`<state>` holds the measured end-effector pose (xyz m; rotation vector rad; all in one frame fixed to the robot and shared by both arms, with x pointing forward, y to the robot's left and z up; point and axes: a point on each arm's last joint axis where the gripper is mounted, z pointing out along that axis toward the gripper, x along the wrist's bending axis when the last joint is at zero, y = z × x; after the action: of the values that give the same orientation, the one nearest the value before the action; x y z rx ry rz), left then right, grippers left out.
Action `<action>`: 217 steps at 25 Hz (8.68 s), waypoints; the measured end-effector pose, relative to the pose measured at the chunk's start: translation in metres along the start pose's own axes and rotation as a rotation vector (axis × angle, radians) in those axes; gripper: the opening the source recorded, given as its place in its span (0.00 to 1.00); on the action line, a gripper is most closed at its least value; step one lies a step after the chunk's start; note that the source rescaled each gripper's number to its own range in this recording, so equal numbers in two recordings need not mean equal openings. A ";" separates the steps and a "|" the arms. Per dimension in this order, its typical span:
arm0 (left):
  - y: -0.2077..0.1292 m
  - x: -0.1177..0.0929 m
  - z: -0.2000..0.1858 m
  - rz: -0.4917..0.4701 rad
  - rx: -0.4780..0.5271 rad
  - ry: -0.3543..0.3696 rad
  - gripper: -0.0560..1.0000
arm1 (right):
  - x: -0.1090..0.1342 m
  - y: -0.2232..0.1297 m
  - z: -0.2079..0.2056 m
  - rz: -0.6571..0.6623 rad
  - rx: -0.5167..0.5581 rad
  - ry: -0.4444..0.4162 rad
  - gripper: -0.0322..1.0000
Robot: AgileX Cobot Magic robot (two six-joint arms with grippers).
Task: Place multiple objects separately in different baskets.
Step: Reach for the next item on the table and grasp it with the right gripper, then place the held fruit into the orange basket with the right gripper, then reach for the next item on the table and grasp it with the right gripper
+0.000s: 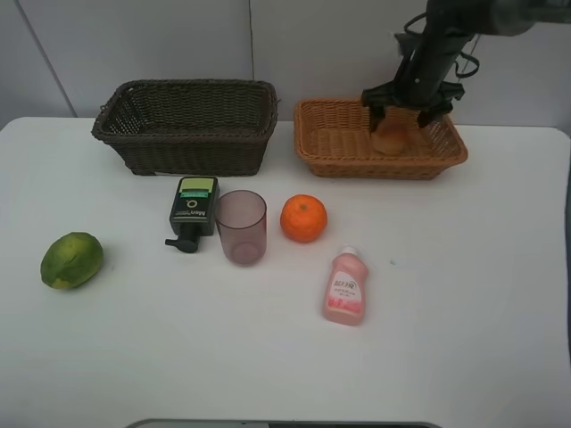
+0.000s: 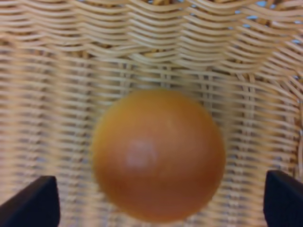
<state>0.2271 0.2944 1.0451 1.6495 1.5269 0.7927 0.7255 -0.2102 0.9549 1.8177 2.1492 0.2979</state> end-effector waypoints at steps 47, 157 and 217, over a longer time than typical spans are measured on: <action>0.000 0.000 0.000 0.000 0.000 0.000 1.00 | 0.171 -0.111 -0.036 0.178 0.120 0.045 1.00; 0.000 0.000 0.000 0.000 0.000 0.001 1.00 | 0.068 -0.048 -0.059 0.027 0.069 0.041 0.49; 0.000 0.000 0.000 0.000 0.000 0.001 1.00 | 0.087 -0.076 -0.061 0.040 0.086 0.107 0.97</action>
<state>0.2271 0.2945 1.0451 1.6497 1.5272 0.7936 0.6204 -0.1355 0.9762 1.9349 2.2317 0.3240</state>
